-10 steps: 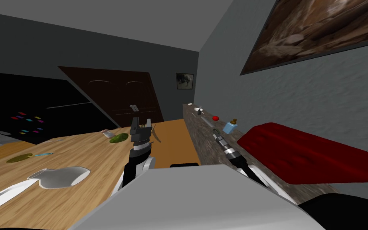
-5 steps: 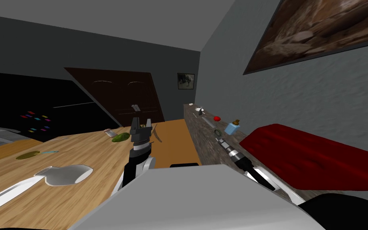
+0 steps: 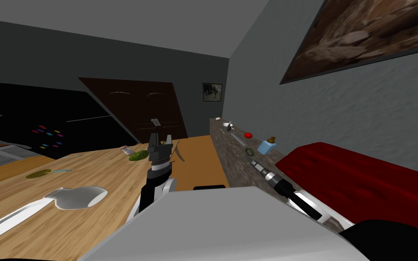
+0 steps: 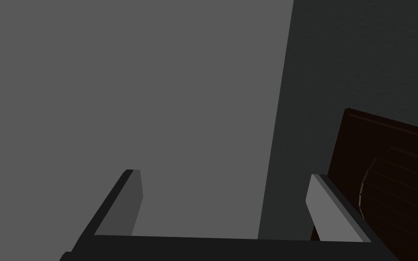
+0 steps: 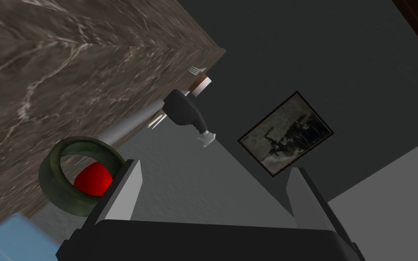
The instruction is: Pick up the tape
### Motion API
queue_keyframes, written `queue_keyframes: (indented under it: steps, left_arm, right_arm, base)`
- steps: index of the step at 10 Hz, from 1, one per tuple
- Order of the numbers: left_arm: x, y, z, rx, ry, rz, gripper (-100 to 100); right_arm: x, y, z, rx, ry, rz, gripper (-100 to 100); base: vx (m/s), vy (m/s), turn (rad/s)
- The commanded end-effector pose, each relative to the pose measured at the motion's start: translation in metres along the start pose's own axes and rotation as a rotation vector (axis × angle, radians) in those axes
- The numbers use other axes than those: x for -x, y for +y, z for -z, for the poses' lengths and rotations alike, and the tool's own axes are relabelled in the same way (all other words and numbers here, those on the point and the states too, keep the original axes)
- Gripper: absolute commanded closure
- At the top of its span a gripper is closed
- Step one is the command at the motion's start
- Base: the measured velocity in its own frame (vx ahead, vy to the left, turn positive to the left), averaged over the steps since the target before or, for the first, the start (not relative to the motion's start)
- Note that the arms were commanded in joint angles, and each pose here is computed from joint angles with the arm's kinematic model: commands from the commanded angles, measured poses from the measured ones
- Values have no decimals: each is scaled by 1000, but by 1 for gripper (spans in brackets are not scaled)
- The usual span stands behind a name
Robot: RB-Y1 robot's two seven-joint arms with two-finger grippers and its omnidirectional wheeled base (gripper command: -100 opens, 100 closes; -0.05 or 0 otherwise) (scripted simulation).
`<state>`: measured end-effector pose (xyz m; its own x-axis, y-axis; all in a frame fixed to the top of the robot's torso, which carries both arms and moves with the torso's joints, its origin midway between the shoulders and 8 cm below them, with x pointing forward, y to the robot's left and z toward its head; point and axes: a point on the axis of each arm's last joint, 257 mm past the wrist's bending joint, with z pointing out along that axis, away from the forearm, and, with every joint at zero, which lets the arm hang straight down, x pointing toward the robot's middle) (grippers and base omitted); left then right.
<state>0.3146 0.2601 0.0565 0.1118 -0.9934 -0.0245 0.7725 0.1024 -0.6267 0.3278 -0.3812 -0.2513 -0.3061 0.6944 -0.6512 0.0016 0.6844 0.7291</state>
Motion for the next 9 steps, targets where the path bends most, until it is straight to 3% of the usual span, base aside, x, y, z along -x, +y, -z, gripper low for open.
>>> queue_keyframes:
  steps: [1, 2, 3, 4, 5, 6, 9]
  left_arm:
    - [0, 0, 0, 0, 0, 0, 0]
    - [0, 0, 0, 0, 0, 0, 0]
    - [0, 0, 0, 0, 0, 0, 0]
    - [0, 0, 0, 0, 0, 0, 0]
    - [0, 0, 0, 0, 0, 0, 0]
    - [0, 0, 0, 0, 0, 0, 0]
    - [0, 0, 0, 0, 0, 0, 0]
  right_arm:
    - [-2, -25, 10, -56, 43, 43, -100]
    - [0, -25, 9, -56, 58, 65, -100]
    - [-1, -45, 19, -104, 90, 94, -100]
    - [2, -44, 18, -103, 104, 114, -100]
    - [1, -64, 28, -150, 134, 140, -100]
    - [4, -63, 28, -149, 148, 160, -100]
    - [9, -99, 49, -235, 222, 231, -100]
  base:
    - [27, 23, 35]
    - [22, 17, 21]
    - [31, 22, 38]
    - [30, 18, 19]
    - [34, 25, 46]
    - [31, 22, 17]
    - [34, 27, 29]
